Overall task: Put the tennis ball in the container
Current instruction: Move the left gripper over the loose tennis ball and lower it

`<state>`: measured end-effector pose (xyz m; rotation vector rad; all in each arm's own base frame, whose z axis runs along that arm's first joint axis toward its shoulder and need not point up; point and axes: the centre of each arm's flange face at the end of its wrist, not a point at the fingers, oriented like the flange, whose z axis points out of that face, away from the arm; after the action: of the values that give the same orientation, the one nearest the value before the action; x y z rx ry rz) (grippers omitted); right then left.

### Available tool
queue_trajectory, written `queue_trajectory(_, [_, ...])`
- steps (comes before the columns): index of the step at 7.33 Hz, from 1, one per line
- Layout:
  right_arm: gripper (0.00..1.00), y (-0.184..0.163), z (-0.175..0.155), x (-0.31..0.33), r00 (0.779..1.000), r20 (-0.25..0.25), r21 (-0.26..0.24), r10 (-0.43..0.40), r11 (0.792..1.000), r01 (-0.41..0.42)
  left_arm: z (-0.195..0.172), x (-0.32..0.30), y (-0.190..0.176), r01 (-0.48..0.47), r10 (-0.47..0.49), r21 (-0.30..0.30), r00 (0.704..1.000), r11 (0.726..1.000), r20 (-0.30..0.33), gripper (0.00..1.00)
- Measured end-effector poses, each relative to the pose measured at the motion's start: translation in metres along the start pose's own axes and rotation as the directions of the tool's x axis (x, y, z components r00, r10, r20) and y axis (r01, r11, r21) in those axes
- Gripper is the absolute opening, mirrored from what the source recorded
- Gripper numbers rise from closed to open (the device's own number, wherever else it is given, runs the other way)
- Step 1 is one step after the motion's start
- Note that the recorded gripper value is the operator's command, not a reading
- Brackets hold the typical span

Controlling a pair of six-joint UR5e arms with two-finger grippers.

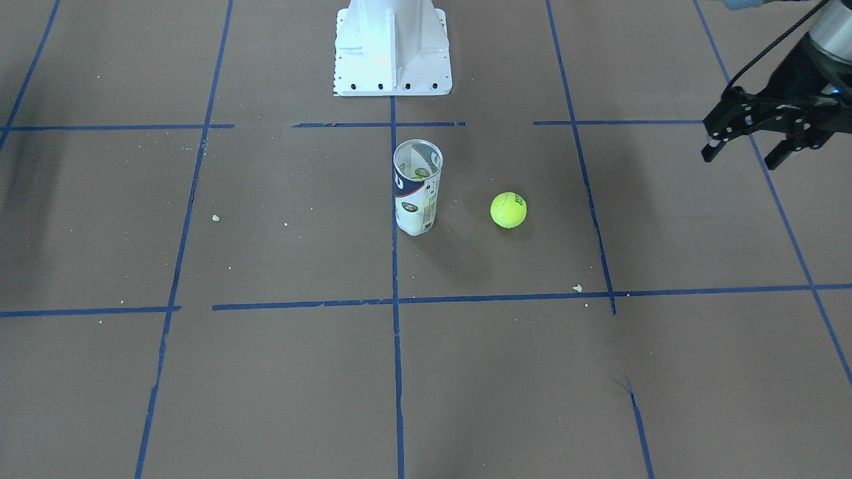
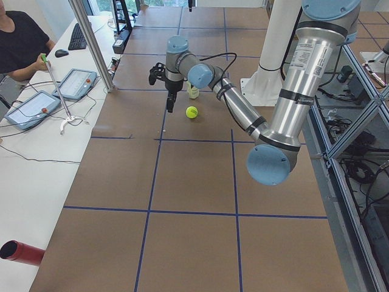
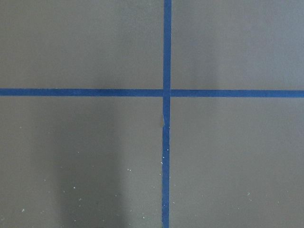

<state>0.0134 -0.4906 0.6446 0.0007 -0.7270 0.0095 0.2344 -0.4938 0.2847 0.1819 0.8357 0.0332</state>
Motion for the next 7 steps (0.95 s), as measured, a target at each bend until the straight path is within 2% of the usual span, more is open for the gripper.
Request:
queue_trajectory(1, [1.00,0.000,0.000,0.000,1.000,0.000,0.000,0.000,1.000,0.000,0.033,0.038,0.006,0.020,-0.019,-0.034,1.000,0.999,0.009,1.00])
queue_trajectory(3, [1.00,0.000,0.000,0.000,1.000,0.000,0.000,0.000,1.000,0.000,0.090,0.088,0.018,0.088,-0.088,-0.043,0.996,0.995,-0.003,1.00])
queue_trajectory(5, [1.00,0.000,0.000,0.000,1.000,0.000,0.000,0.000,1.000,0.000,0.125,0.106,0.019,0.127,-0.128,-0.052,0.992,0.990,-0.008,1.00])
queue_trajectory(7, [1.00,0.000,0.000,0.000,1.000,0.000,0.000,0.000,1.000,0.000,0.149,0.118,0.026,0.121,-0.121,-0.071,0.993,0.990,0.001,1.00])
